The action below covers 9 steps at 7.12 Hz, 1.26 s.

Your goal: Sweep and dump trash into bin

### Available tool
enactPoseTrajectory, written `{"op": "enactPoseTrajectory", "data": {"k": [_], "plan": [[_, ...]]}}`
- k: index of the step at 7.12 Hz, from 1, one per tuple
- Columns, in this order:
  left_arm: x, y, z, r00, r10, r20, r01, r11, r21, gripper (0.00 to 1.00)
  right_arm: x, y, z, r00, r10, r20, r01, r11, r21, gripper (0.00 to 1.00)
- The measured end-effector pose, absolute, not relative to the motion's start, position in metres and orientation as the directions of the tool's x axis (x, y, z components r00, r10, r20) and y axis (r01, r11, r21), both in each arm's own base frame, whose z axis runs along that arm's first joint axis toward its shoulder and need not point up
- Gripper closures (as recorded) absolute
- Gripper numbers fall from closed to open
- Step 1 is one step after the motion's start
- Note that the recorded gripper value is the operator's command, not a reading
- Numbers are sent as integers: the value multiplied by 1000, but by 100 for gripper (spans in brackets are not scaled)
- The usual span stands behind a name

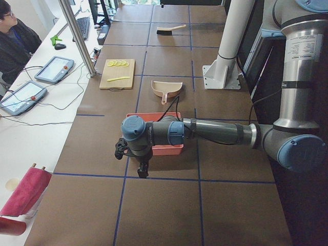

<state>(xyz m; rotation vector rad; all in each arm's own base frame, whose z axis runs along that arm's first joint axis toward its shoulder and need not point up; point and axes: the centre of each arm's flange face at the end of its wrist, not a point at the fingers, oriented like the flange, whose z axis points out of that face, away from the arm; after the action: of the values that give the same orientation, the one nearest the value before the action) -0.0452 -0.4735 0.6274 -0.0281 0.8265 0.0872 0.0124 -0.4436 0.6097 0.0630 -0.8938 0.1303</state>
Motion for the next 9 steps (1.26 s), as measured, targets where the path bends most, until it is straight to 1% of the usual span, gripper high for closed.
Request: {"op": "enactPoseTrajectory", "data": {"k": [2,3,4,6,9], "plan": [[-44,-471,628,668,52,-742,-81,997,-3,0,48,-434,671,638,55,768,-106,994,17,0],[-44,-471,630,669,51,-741,-82,997,-6,0,58,-429,683,639,61,766,-110,994,12,0],[-43,-471,633,670,49,-741,-84,996,-10,0,65,-426,681,639,85,765,-117,993,-13,0],[-43,-470,638,670,48,-741,-88,996,-14,0,72,-415,644,640,154,753,-123,988,-98,0],[-44,-470,643,678,47,-733,-90,996,-20,0,76,-403,642,670,120,732,-77,993,-91,0]]}}
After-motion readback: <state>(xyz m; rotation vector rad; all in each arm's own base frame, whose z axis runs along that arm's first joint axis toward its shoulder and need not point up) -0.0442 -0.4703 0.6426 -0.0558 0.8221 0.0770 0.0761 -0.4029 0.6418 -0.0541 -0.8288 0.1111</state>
